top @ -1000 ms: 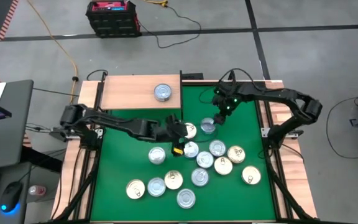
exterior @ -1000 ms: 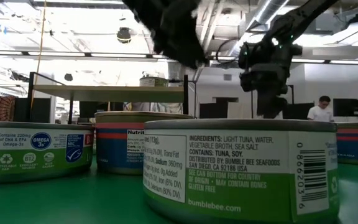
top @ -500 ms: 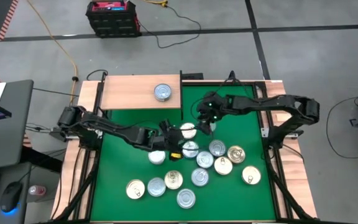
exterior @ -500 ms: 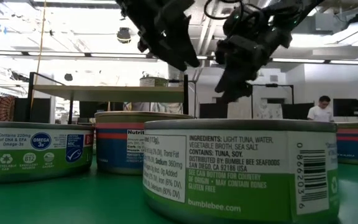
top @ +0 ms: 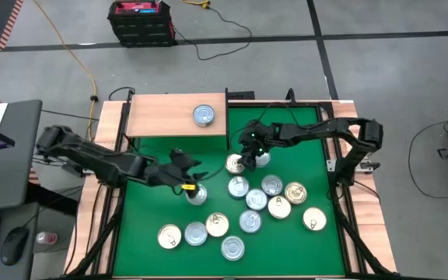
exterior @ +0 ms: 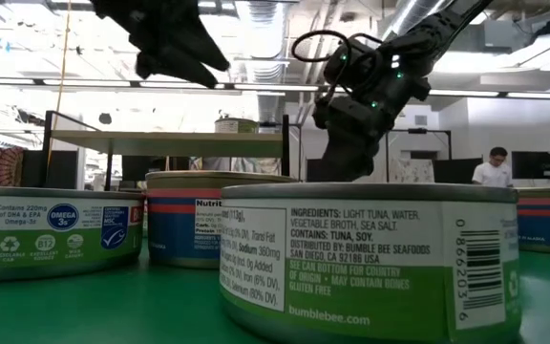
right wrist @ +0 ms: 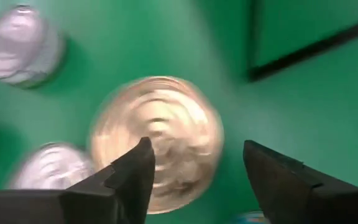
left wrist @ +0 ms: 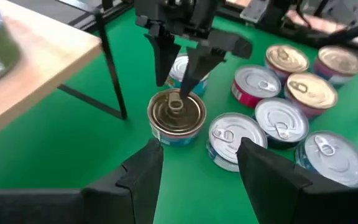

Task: Stack canned seafood by type on shelf
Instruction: Put the blue and pink tuna can on the shelf

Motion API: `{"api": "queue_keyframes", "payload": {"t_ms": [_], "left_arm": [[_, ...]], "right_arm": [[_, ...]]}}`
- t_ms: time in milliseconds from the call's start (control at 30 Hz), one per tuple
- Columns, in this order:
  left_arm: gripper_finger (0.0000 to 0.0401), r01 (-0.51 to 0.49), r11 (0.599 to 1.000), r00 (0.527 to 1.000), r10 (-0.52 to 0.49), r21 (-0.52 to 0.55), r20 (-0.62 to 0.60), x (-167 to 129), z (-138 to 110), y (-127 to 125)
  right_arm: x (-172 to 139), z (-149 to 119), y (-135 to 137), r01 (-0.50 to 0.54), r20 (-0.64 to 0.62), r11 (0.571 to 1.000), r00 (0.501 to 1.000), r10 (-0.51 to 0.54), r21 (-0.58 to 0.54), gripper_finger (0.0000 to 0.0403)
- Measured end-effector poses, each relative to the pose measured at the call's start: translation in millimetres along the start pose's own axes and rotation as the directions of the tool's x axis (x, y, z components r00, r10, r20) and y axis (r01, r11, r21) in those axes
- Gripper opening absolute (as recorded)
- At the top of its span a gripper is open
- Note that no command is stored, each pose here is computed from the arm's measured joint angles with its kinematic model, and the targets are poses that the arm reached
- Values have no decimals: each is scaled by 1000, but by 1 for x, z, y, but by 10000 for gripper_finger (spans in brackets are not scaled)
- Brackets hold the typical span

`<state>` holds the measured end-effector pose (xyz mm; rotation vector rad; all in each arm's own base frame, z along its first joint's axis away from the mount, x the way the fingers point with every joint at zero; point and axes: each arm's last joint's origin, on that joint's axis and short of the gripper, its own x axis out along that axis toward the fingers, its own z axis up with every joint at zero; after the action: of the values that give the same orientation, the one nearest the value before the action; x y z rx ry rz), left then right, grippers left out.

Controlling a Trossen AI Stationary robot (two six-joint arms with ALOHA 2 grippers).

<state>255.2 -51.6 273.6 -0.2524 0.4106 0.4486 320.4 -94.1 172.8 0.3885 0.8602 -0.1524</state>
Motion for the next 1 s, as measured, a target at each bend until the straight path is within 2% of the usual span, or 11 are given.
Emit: {"api": "queue_keyframes", "payload": {"t_ms": [100,233,367,467,600,700,767,900,1000], "left_arm": [[196,13,1000,1000,-12,-22,24,-12,3,8],[196,23,999,999,-21,-41,41,-20,7,12],[196,26,998,998,-23,-48,52,-23,9,14],[196,24,999,999,-22,-45,47,-24,9,14],[196,31,998,999,-28,-54,47,-24,9,14],[196,40,998,998,-37,-56,46,-24,9,14],[196,45,997,998,-43,-56,44,-24,9,13],[196,47,997,998,-44,-57,44,-24,9,13],[196,47,997,998,-44,-62,44,-24,9,13]], "right_arm": [[1,-3,-9,49,-26,999,998,-48,7,242],[5,-6,-23,75,-69,997,995,-72,37,181],[8,-7,-27,19,-76,999,997,-17,33,110],[9,-8,-28,59,-88,998,995,-56,32,67],[8,-12,-40,103,-130,991,987,-92,82,28],[7,-22,-54,172,-199,976,970,-143,135,18],[2,-18,-62,176,-175,972,973,-148,159,21],[-14,-17,-75,198,-169,959,972,-165,202,51],[-35,-10,-78,205,-117,958,976,-185,200,71]]}}
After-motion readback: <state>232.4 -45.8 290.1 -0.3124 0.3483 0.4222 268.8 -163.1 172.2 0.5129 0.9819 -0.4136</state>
